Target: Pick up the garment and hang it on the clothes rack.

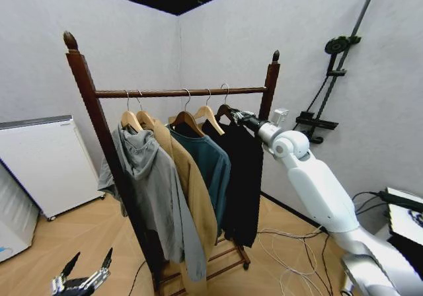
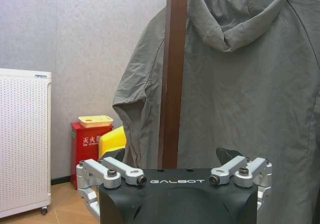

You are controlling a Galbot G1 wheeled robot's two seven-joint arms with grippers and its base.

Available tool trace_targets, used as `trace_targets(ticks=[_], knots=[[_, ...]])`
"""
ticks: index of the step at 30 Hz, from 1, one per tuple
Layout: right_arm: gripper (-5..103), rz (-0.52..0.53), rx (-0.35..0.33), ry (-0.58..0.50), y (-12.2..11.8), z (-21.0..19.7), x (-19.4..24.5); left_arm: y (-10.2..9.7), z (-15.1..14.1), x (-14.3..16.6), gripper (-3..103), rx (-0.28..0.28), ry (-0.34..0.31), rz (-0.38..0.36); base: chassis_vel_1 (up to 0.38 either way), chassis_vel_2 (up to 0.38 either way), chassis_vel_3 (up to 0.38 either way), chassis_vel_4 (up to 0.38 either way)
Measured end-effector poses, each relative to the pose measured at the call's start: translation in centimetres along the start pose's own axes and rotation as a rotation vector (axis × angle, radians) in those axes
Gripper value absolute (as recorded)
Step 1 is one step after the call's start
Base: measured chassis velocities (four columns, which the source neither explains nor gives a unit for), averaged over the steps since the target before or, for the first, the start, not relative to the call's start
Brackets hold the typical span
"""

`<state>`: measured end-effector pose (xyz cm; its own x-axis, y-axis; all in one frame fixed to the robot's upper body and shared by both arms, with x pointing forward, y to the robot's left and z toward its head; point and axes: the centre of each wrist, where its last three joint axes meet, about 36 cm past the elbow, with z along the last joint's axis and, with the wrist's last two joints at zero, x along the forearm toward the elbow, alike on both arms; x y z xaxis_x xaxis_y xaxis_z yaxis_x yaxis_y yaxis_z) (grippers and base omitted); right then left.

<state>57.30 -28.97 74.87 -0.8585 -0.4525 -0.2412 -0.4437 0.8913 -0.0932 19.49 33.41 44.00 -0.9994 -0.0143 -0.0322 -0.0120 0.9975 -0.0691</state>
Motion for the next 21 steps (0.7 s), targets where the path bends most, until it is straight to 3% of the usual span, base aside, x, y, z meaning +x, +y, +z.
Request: trace_targets(ticks=[5, 8, 12, 16, 17, 20, 21], knots=[[20, 0.010, 0.005, -0.030, 0.7, -0.8, 1.7, 0.0, 0.0, 0.0, 100, 0.000, 0.000, 0.000, 0.000, 0.000, 0.000, 0.000], [37, 0.034, 0.017, -0.028, 1.1, -0.2, 4.7, 0.0, 0.0, 0.0, 100, 0.000, 0.000, 0.000, 0.000, 0.000, 0.000, 0.000], [47, 0.052, 0.013, -0.004, 1.4, 1.0, 6.8, 0.0, 0.0, 0.0, 100, 0.000, 0.000, 0.000, 0.000, 0.000, 0.000, 0.000], [63, 0.087, -0.006, 0.022, 3.7, 2.4, 11.2, 0.0, 0.0, 0.0, 100, 0.000, 0.000, 0.000, 0.000, 0.000, 0.000, 0.000], [63, 0.087, -0.006, 0.022, 3.7, 2.4, 11.2, 0.0, 0.0, 0.0, 100, 0.000, 0.000, 0.000, 0.000, 0.000, 0.000, 0.000], [80, 0.108, -0.029, 0.055, 6.1, 2.4, 14.1, 0.0, 0.0, 0.0, 100, 0.000, 0.000, 0.000, 0.000, 0.000, 0.000, 0.000], [80, 0.108, -0.029, 0.055, 6.1, 2.4, 14.1, 0.0, 0.0, 0.0, 100, 0.000, 0.000, 0.000, 0.000, 0.000, 0.000, 0.000]])
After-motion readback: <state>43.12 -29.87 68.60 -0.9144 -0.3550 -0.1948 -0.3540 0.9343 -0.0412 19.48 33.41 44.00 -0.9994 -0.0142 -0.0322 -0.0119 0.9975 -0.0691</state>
